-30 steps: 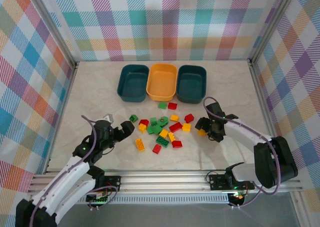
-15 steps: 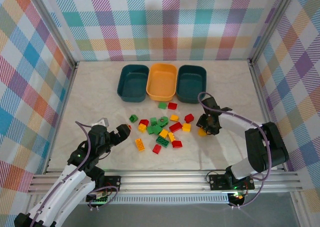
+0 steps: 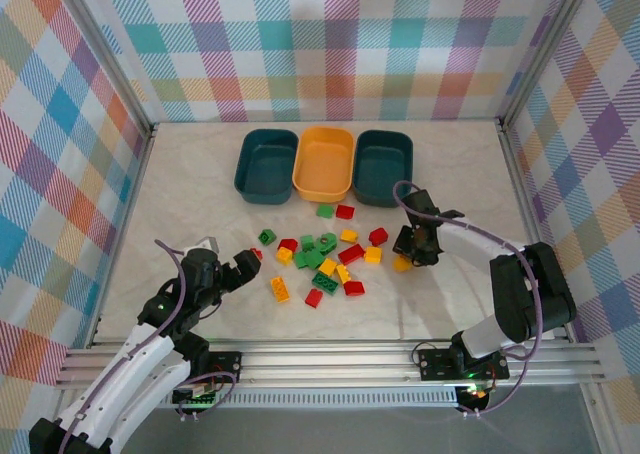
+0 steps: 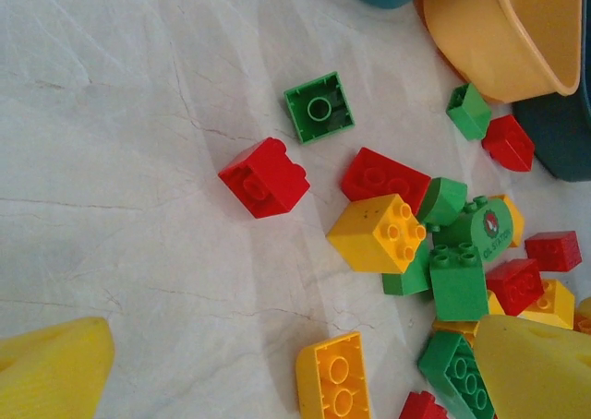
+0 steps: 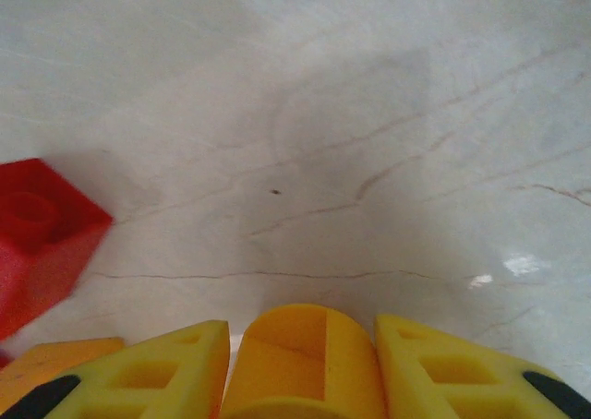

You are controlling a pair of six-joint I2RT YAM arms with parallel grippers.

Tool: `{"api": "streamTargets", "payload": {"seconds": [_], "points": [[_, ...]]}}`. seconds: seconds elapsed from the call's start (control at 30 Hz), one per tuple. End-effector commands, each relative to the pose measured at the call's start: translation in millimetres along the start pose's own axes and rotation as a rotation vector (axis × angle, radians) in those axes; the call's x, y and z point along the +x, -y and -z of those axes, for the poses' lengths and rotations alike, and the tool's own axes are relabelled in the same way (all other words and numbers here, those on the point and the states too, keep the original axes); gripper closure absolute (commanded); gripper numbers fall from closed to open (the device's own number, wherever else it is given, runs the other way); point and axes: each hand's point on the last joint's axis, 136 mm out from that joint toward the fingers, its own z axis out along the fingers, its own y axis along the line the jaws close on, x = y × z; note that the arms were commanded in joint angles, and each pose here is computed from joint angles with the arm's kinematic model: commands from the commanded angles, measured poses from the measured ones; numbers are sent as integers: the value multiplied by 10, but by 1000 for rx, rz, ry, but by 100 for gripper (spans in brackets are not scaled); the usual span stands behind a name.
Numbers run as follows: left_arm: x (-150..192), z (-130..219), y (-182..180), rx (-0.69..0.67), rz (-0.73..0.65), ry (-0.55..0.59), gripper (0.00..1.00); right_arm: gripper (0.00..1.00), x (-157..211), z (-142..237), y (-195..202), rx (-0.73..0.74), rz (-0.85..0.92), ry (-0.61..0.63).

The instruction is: Sort the legos into containers by color

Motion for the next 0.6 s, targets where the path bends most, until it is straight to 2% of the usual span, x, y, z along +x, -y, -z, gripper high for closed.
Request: {"api": "streamTargets", "payload": {"seconds": [0.0, 0.27, 0.47, 0.57], "points": [[-70, 46, 42, -2, -18, 22, 0, 68, -99, 161, -177, -52, 35, 20], [-98, 37, 94, 8, -18, 22, 0, 71, -614, 519, -655, -156, 86, 146], [-99, -22, 155, 12, -16, -3, 0, 72, -1393, 717, -1090, -173, 143, 314], [-110, -41, 196, 11, -21, -19, 0, 72, -1723, 584, -1236, -127, 189, 354]]}}
